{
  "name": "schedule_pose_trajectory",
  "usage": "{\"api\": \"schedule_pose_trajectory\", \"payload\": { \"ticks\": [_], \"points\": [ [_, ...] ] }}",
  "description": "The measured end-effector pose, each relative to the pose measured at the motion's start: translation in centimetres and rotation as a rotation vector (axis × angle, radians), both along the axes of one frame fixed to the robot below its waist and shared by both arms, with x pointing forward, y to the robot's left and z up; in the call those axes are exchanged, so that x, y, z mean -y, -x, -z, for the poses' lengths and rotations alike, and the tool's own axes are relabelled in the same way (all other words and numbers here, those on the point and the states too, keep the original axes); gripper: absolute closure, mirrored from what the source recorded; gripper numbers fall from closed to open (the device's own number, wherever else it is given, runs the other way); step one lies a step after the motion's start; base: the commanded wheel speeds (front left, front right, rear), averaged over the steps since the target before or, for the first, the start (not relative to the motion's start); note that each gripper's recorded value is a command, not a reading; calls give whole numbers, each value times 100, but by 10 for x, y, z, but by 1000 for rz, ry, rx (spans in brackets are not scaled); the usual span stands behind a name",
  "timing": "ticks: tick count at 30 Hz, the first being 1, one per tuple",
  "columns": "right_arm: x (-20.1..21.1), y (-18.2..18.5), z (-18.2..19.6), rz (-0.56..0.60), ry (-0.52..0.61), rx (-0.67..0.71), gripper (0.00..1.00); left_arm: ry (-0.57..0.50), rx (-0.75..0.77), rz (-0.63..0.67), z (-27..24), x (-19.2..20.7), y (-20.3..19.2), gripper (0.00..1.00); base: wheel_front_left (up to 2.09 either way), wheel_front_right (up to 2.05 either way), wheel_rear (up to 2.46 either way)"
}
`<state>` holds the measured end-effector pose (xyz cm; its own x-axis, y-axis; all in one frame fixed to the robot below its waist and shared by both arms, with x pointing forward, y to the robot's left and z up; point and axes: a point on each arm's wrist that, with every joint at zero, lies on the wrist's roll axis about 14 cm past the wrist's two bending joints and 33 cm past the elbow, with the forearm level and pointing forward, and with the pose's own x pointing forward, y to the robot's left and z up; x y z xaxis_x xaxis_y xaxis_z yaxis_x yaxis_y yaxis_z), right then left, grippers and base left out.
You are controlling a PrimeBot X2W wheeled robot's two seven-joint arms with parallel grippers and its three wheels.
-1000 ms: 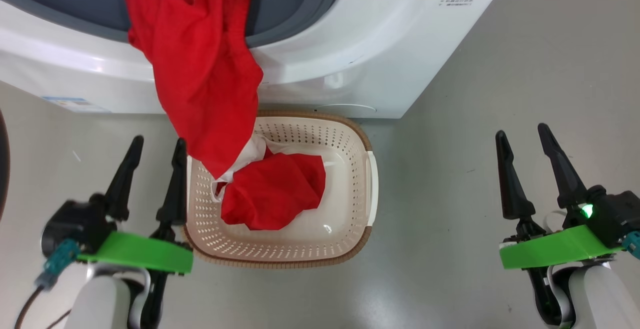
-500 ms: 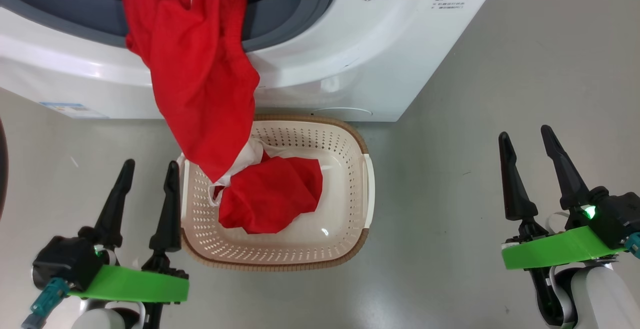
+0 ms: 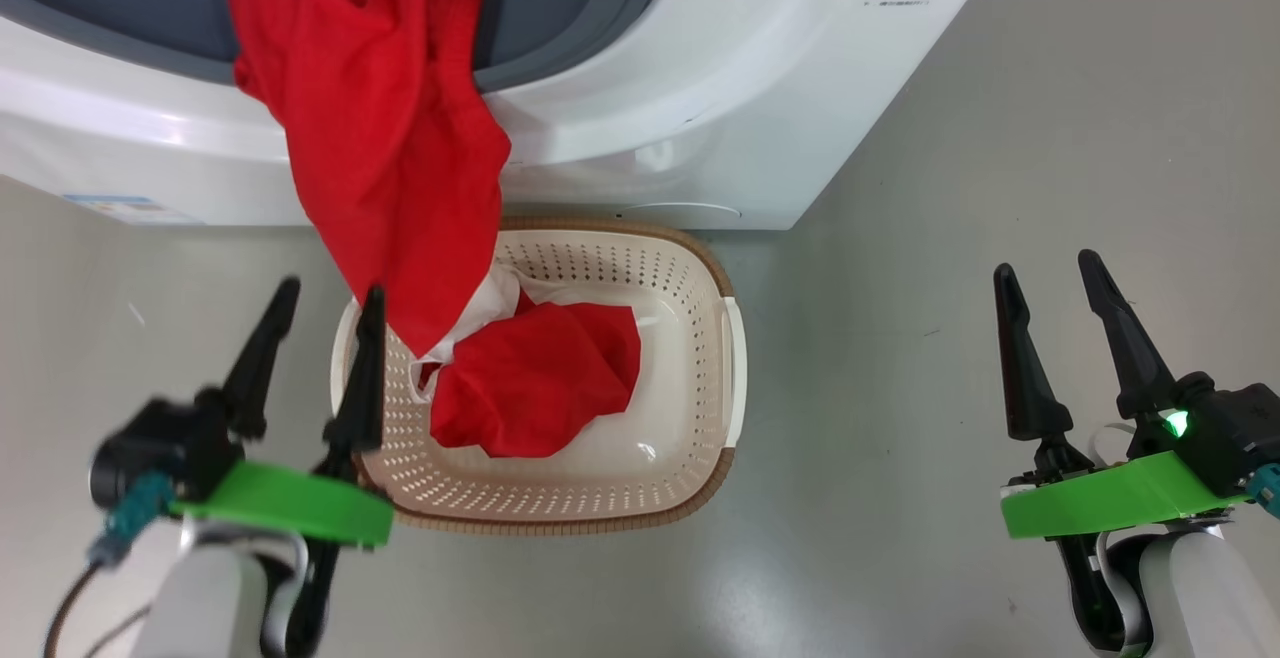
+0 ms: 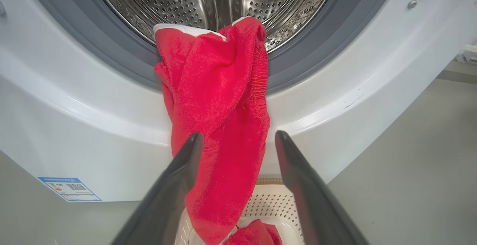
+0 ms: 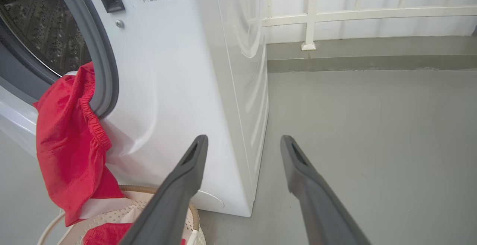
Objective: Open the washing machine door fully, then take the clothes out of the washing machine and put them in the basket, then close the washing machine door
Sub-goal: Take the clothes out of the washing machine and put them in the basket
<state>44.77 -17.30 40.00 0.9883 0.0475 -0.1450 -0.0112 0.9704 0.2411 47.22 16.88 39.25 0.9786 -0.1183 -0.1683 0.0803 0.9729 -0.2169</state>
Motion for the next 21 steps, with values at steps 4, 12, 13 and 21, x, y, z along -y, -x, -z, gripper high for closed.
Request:
{"api": "schedule_pose_trajectory", "payload": {
  "ticks": [4, 12, 13, 21],
  "points": [
    [-1, -1, 4, -3, -1, -9, 0, -14, 18, 33, -3, 7, -24, 0, 0, 0, 0],
    [-5, -1, 11, -13, -5, -25, 0, -64, 54, 119, -17, 27, -74, 0, 0, 0, 0],
    [-5, -1, 11, -13, -5, -27, 0, -71, 57, 128, -19, 29, -80, 0, 0, 0, 0],
    [-6, -6, 15, -17, -6, -29, 0, -133, 35, 195, -22, 46, -120, 0, 0, 0, 0]
  ]
}}
